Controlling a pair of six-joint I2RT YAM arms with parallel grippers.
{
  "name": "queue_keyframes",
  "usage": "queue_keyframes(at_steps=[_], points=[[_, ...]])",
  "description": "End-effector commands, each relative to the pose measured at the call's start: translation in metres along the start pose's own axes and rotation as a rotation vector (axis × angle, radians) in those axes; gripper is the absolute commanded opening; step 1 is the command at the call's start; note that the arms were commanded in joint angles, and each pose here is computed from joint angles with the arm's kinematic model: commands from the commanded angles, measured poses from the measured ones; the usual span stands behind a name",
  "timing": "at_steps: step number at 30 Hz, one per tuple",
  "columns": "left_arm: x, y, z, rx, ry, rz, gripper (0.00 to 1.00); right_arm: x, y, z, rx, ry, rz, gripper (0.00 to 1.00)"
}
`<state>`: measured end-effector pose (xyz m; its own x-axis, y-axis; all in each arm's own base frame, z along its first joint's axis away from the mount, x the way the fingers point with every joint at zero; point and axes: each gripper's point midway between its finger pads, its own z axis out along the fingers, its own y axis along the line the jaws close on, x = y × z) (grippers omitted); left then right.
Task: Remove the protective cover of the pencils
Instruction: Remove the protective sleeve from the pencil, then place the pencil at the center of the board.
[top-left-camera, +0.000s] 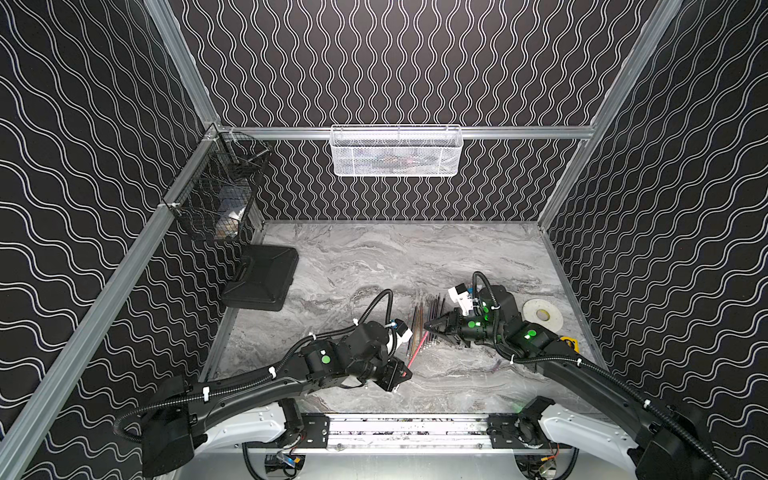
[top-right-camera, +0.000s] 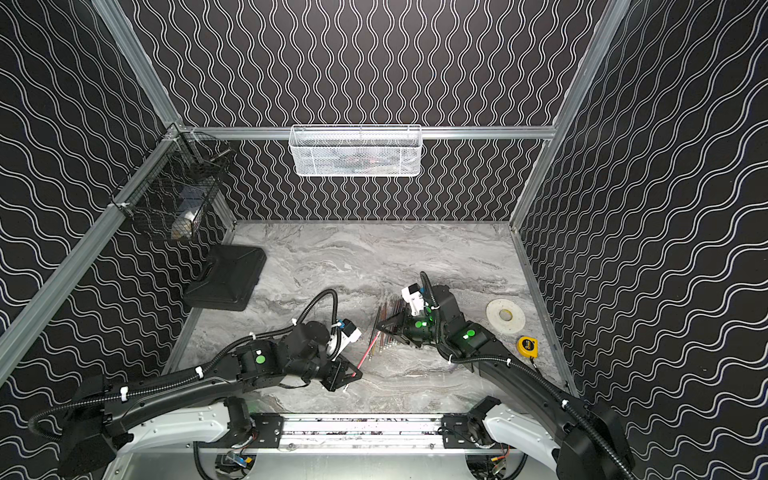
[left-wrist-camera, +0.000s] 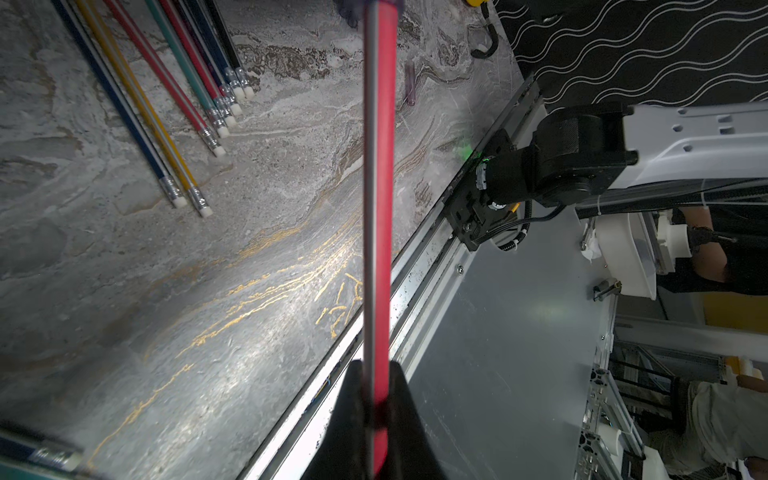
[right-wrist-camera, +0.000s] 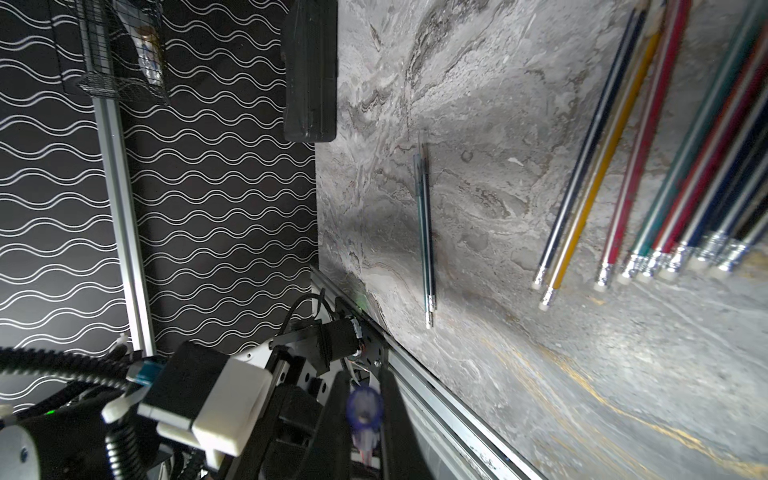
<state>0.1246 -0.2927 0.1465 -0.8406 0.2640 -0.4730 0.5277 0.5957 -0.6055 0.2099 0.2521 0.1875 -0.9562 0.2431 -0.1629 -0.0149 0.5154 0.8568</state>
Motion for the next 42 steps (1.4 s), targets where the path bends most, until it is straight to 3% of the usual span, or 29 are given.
queue_keyframes(at_steps=[1,5,9,12,16,22,29,42], points=[[0.019,0.018,0.004,-0.053,0.037,-0.075,0.00,-0.033,-0.023,-0.020,0.175,-0.165,-0.012,0.00],[0.035,0.029,0.008,-0.052,0.055,-0.114,0.00,-0.076,-0.041,-0.046,0.283,-0.259,-0.006,0.00],[0.040,0.034,0.007,-0.060,0.056,-0.113,0.00,-0.099,-0.046,-0.054,0.279,-0.265,0.023,0.00],[0.035,0.043,0.008,-0.119,0.044,-0.101,0.00,-0.108,-0.071,-0.072,0.387,-0.303,0.098,0.00],[0.019,0.067,0.017,-0.282,0.046,-0.076,0.00,-0.097,-0.116,-0.109,0.547,-0.397,0.219,0.00],[-0.018,0.093,0.033,-0.309,0.010,-0.150,0.00,-0.052,-0.165,-0.126,0.683,-0.363,0.331,0.00],[-0.034,0.112,0.050,-0.298,0.035,-0.191,0.00,-0.025,-0.196,-0.108,0.643,-0.317,0.395,0.00],[-0.034,0.136,0.081,-0.339,0.046,-0.264,0.00,-0.026,-0.229,-0.088,0.654,-0.291,0.435,0.00]])
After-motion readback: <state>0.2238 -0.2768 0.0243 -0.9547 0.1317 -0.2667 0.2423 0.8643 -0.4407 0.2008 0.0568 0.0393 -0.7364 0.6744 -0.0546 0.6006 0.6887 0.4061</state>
